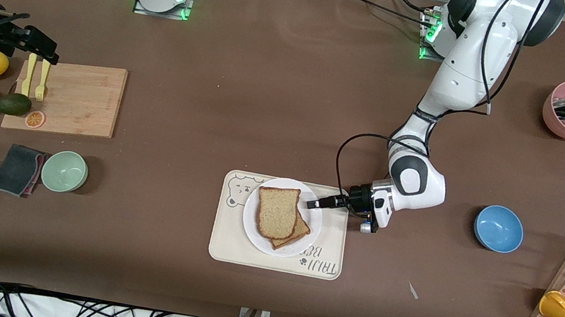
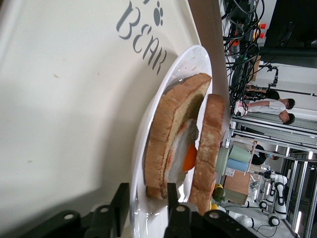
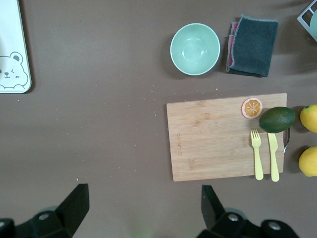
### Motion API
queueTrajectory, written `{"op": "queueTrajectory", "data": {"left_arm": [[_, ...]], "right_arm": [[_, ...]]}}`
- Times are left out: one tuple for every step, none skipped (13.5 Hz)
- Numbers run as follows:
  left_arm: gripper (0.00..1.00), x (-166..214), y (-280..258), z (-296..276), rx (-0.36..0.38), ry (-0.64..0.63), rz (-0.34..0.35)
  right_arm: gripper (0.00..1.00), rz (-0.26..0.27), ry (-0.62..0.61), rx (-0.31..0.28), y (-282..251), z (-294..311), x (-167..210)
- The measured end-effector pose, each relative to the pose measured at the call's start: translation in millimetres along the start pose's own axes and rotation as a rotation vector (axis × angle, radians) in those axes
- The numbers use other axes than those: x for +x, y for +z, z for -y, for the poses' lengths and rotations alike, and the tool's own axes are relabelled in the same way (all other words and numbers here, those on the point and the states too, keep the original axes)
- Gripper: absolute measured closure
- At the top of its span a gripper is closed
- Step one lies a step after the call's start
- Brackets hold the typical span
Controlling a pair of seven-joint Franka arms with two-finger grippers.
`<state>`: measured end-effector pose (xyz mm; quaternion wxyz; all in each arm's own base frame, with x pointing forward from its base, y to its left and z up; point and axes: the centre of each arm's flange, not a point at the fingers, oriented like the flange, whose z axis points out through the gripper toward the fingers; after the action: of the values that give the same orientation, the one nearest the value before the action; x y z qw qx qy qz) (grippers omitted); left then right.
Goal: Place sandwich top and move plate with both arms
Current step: 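Release the plate rim and pull the left gripper away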
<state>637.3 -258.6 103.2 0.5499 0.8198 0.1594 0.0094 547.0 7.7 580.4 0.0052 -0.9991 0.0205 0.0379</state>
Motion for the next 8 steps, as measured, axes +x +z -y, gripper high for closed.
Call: {"op": "queueTrajectory", "data": {"left_arm": [[0.55, 1, -1, -3, -0.001, 0.006, 0.000], [0.54, 3, -2, -7, 0.006, 0.023, 0.004], [0.45, 6, -6, -12, 0.020, 0.046, 0.011], [0.41, 10, -13, -19, 0.034, 0.071, 0.016], [0.41, 15, -23, -26, 0.049, 0.095, 0.018], [0.35, 21, -36, -34, 0.068, 0.119, 0.019], [0.31, 25, -50, -40, 0.091, 0.139, 0.023], [0.31, 27, -62, -45, 0.113, 0.160, 0.028]], "right_arm": [[0.00, 0.000, 0.000, 0.000, 0, 0, 0], [0.00, 0.000, 0.000, 0.000, 0, 0, 0], [0.00, 0.000, 0.000, 0.000, 0, 0, 0], [0.00, 0.000, 0.000, 0.000, 0, 0, 0], [0.00, 0.000, 0.000, 0.000, 0, 0, 0], [0.00, 0.000, 0.000, 0.000, 0, 0, 0], [0.00, 0.000, 0.000, 0.000, 0, 0, 0], [0.00, 0.000, 0.000, 0.000, 0, 0, 0]]}}
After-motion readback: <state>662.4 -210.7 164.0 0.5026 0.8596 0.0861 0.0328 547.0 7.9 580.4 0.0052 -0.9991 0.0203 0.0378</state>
